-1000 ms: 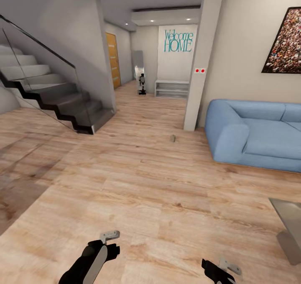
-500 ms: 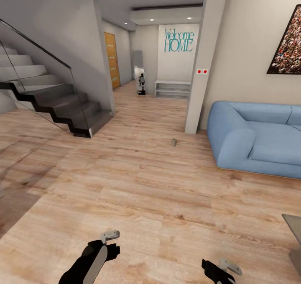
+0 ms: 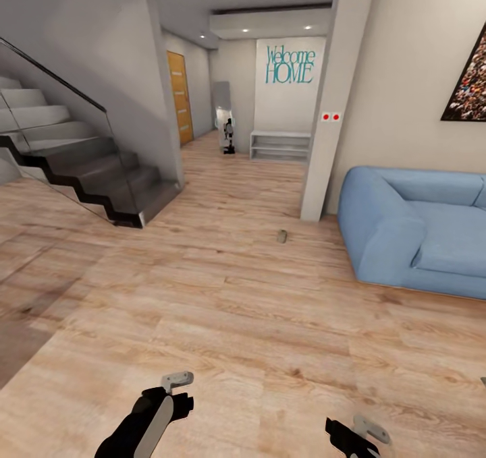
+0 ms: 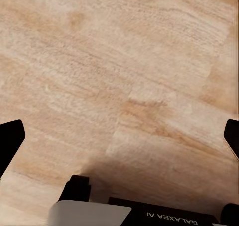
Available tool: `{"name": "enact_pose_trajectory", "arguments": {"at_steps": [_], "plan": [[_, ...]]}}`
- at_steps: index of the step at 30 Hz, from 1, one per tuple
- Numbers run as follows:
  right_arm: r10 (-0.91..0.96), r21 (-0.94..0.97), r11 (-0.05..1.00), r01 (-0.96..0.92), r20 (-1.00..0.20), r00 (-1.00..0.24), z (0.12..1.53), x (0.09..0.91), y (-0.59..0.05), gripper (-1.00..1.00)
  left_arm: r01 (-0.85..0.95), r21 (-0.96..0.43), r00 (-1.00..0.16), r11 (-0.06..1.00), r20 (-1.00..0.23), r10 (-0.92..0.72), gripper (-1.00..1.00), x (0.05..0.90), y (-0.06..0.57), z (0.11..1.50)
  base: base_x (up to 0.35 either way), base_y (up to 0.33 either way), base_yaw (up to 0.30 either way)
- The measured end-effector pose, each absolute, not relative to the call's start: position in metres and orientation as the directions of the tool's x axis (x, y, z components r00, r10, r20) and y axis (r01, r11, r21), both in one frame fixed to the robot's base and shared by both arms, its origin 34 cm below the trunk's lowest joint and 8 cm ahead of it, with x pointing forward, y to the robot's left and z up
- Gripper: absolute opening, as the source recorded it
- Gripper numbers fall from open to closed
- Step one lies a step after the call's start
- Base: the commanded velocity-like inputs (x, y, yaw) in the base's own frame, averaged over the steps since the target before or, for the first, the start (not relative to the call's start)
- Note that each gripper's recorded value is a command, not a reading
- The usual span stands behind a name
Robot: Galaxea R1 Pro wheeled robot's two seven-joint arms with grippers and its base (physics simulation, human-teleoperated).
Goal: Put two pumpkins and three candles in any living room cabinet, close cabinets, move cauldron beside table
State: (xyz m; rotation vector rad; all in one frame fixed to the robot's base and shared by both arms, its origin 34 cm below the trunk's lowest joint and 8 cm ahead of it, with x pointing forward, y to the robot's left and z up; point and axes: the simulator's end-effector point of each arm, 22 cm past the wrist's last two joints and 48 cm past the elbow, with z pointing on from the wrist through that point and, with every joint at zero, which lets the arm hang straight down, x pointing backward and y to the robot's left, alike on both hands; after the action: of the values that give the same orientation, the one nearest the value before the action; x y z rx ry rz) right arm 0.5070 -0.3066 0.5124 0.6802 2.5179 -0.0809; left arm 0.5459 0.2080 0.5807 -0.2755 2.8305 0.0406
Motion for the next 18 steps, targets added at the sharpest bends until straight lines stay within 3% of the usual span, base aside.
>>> {"name": "enact_pose_trajectory", "arguments": {"at_steps": [18], "plan": [[0.450,0.077,0.873,0.481,-0.506,-0.736,0.5128,0.5078,-0.3056,1.00,-0.193,0.002,-0.937,0.981,-0.296,-0.184,1.00,0.5461,0.2087,0.5807,0.331,0.000,0.000]]}}
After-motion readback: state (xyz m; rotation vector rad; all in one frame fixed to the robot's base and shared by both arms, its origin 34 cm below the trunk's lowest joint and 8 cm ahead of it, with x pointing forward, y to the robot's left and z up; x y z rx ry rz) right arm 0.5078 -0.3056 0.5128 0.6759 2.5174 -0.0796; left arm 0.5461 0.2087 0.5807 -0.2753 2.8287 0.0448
